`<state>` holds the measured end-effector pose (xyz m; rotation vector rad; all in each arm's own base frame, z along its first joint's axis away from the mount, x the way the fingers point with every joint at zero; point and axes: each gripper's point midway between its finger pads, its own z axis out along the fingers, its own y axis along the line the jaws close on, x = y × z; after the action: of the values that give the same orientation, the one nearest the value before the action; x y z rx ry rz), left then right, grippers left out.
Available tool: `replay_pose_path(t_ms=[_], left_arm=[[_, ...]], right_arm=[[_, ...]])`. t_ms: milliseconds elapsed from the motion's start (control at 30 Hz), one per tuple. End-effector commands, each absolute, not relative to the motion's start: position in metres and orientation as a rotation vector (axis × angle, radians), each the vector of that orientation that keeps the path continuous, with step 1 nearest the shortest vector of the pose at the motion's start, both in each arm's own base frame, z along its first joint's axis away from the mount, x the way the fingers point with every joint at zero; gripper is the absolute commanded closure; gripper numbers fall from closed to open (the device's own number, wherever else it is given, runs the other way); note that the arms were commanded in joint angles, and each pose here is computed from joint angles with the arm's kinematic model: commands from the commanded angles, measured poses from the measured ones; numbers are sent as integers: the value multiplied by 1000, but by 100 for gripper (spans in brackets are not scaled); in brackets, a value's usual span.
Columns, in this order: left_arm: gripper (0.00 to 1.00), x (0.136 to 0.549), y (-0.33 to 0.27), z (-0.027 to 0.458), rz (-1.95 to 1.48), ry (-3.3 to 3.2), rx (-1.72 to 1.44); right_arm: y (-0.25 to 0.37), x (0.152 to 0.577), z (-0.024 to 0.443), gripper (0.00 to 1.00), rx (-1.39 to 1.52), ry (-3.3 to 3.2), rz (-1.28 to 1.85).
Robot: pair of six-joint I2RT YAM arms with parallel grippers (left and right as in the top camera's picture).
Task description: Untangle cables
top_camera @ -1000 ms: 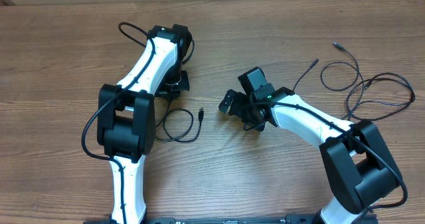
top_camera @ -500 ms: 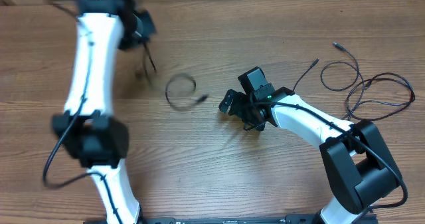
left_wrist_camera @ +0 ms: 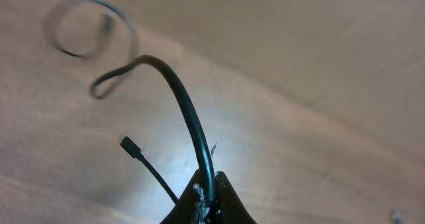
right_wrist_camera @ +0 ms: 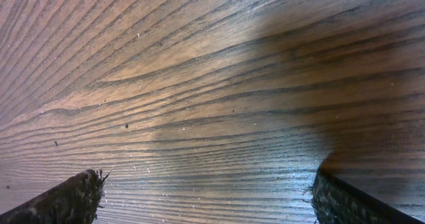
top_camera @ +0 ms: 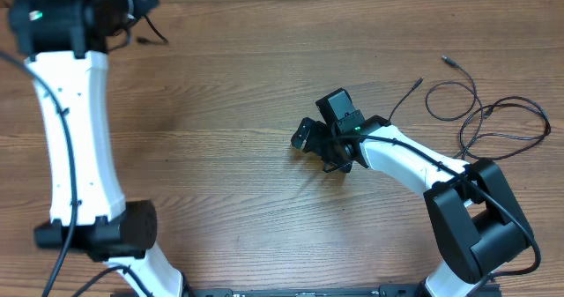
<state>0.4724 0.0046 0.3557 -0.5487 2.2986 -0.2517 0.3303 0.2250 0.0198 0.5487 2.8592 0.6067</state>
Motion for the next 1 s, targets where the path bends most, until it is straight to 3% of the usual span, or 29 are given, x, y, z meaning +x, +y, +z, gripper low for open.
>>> replay_pose_path(t_ms=[0, 333, 600, 733, 800, 867, 967], left_arm=[[96, 483, -22, 277, -211, 2521, -517], [96, 473, -117, 136, -369, 2943, -253], [95, 450, -176, 124, -547, 3020, -5], [82, 440, -168, 118, -399, 3064, 43], [65, 440, -157, 116, -297, 3070, 38], [55, 438, -152, 115, -256, 3081, 30], [53, 436, -149, 118, -253, 3087, 21]], right_arm=[[224, 329, 18, 0, 537, 2856, 590], [223, 328, 18, 0, 538, 2858, 588], [223, 329, 18, 0, 538, 2857, 585], [221, 331, 18, 0, 541, 2846, 571], [220, 333, 18, 0, 543, 2839, 567], [219, 333, 18, 0, 544, 2835, 557], [219, 334, 18, 0, 544, 2834, 555]])
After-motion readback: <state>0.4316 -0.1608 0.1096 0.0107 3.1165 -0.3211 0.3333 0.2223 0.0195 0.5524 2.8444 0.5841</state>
